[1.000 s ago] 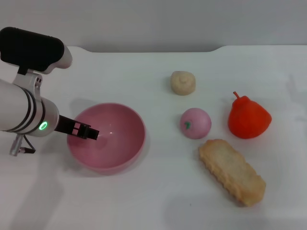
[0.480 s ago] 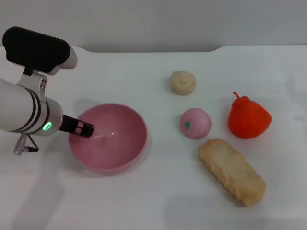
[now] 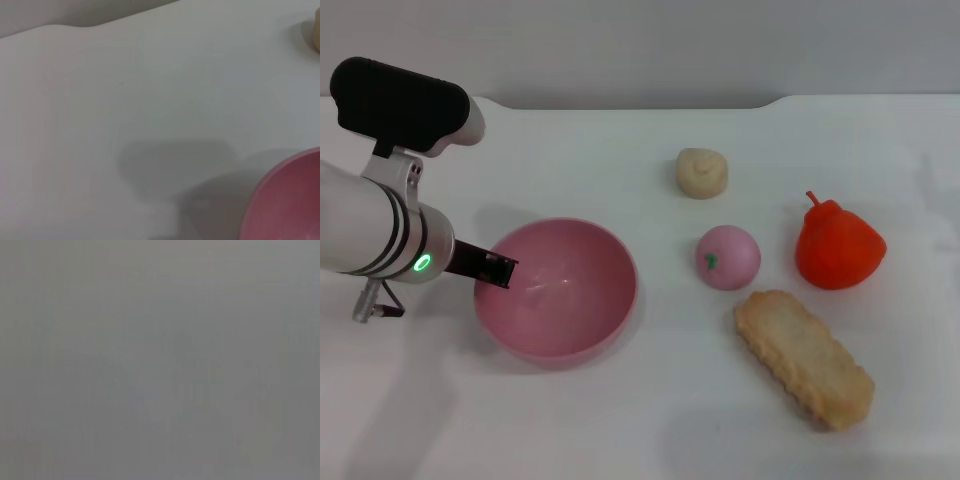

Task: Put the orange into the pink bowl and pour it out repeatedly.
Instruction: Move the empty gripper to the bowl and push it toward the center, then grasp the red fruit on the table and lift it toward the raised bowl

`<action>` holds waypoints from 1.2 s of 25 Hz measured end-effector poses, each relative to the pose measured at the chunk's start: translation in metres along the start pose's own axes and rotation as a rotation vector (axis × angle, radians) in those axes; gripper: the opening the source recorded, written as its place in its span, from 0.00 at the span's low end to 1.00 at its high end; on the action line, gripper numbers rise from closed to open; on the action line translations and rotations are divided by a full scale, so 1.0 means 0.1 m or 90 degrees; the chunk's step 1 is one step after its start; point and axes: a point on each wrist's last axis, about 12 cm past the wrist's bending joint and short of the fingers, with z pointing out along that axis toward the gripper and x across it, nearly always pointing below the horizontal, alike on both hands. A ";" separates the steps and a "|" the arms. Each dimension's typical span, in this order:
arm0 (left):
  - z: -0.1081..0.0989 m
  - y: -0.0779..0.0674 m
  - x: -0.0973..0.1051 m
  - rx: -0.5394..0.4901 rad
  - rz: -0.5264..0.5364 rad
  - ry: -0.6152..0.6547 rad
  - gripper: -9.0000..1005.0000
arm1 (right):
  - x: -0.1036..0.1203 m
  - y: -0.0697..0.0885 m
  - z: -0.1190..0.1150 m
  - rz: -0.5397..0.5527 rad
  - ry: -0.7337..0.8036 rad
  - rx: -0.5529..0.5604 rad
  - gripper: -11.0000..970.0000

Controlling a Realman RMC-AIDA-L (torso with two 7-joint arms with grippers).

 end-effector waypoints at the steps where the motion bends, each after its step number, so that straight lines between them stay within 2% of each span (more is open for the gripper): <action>1: 0.00 0.00 0.00 0.000 0.000 0.000 0.08 | 0.00 0.00 0.00 0.000 0.001 -0.001 0.85; 8: -0.01 -0.01 -0.03 0.003 -0.002 -0.009 0.07 | 0.02 0.04 0.02 -0.001 0.018 -0.013 0.85; 9: -0.10 -0.01 -0.13 0.003 0.004 -0.038 0.07 | 0.02 0.06 0.03 0.000 0.025 -0.019 0.85; 11: -0.13 -0.01 -0.16 0.003 0.006 -0.046 0.07 | 0.00 0.10 0.06 0.003 0.041 -0.032 0.85; 13: -0.23 0.00 -0.32 -0.001 0.022 -0.079 0.07 | -0.03 0.15 0.09 0.007 0.061 -0.047 0.85; 16: -0.26 0.00 -0.36 -0.003 0.028 -0.088 0.06 | -0.07 0.21 0.12 0.014 0.096 -0.070 0.85; 17: -0.33 0.01 -0.46 -0.007 0.037 -0.110 0.06 | -0.08 0.23 0.13 0.016 0.108 -0.075 0.85; 18: -0.37 0.01 -0.51 -0.009 0.042 -0.121 0.06 | -0.14 0.25 0.15 0.020 0.144 -0.090 0.85; 20: -0.40 0.01 -0.54 -0.010 0.046 -0.129 0.06 | -0.17 0.25 0.16 0.020 0.156 -0.096 0.85; 26: -0.52 0.07 -0.70 -0.021 0.058 -0.172 0.06 | -0.42 0.40 0.11 -0.041 0.240 -0.160 0.85; 30: -0.55 0.08 -0.76 -0.024 0.057 -0.195 0.06 | -0.53 0.46 0.11 -0.024 0.353 -0.186 0.85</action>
